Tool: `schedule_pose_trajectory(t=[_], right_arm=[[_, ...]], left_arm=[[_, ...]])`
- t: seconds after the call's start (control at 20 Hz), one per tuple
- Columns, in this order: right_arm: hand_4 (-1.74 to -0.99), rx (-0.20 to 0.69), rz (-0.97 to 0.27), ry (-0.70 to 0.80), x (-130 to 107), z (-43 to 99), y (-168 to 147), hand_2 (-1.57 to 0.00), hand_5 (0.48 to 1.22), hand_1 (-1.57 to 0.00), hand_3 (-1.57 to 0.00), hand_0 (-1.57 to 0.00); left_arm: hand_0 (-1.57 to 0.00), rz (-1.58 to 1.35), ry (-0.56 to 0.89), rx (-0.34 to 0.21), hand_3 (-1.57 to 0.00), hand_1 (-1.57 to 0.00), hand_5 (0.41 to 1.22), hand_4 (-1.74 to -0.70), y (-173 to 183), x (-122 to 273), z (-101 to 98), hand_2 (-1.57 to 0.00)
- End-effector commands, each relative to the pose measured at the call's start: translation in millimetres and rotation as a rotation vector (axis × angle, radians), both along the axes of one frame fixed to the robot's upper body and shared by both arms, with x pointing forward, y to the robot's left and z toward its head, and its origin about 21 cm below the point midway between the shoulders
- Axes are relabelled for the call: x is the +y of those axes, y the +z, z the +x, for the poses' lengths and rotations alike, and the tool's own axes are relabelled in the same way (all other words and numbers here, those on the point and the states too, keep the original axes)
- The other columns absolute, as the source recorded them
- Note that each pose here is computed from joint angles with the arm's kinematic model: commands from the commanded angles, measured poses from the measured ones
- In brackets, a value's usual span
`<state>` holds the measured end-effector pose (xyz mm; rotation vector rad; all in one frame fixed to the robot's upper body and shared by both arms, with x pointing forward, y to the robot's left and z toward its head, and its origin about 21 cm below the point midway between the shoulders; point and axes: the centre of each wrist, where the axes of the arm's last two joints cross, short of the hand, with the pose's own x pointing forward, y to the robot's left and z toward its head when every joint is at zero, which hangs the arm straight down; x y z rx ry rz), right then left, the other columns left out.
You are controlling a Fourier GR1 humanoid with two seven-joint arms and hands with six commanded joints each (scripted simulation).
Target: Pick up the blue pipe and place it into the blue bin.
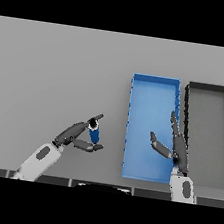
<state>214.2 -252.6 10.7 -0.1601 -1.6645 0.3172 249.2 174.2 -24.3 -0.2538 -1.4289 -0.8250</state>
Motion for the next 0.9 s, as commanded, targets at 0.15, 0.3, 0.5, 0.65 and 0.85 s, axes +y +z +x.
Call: schedule_pose_trajectory(t=[0.15, 0.3, 0.5, 0.65, 0.85], right_arm=[[-1.205, -0.019, -0.024, -0.008, -3, -1.7, 3, 0.00, 0.649, 0.00, 0.00, 0.00], [-1.213, -0.018, -0.018, -0.002, -5, -0.7, 1, 0.00, 0.655, 0.00, 0.00, 0.00], [-1.219, -0.008, -0.022, 0.001, -4, -0.7, 0, 0.00, 0.657, 0.00, 0.00, 0.00], [-1.233, -0.019, -0.003, 0.011, -1, 1.7, 3, 0.00, 0.660, 0.00, 0.00, 0.00], [-1.221, -0.005, 0.010, 0.007, -3, 3.4, 2, 0.00, 0.638, 0.00, 0.00, 0.00]], left_arm=[[0.00, -0.056, -0.012, 0.012, 0.00, 0.00, 0.441, -1.09, -6, -13, 3.8, 0.00], [0.00, -0.133, -0.009, 0.024, -0.12, -0.04, 0.550, -1.19, -7, -24, 8.2, -0.15], [-0.60, -0.226, 0.016, 0.056, -0.91, -0.75, 0.910, -1.44, -13, -33, 3.3, -0.87], [-1.07, -0.232, -0.010, 0.048, -1.19, -1.15, 1.062, -1.58, -10, -36, 0.6, -1.21], [-1.37, -0.242, -0.022, -0.019, -1.42, -1.40, 1.156, -1.50, -10, -45, -6.5, -1.42]])
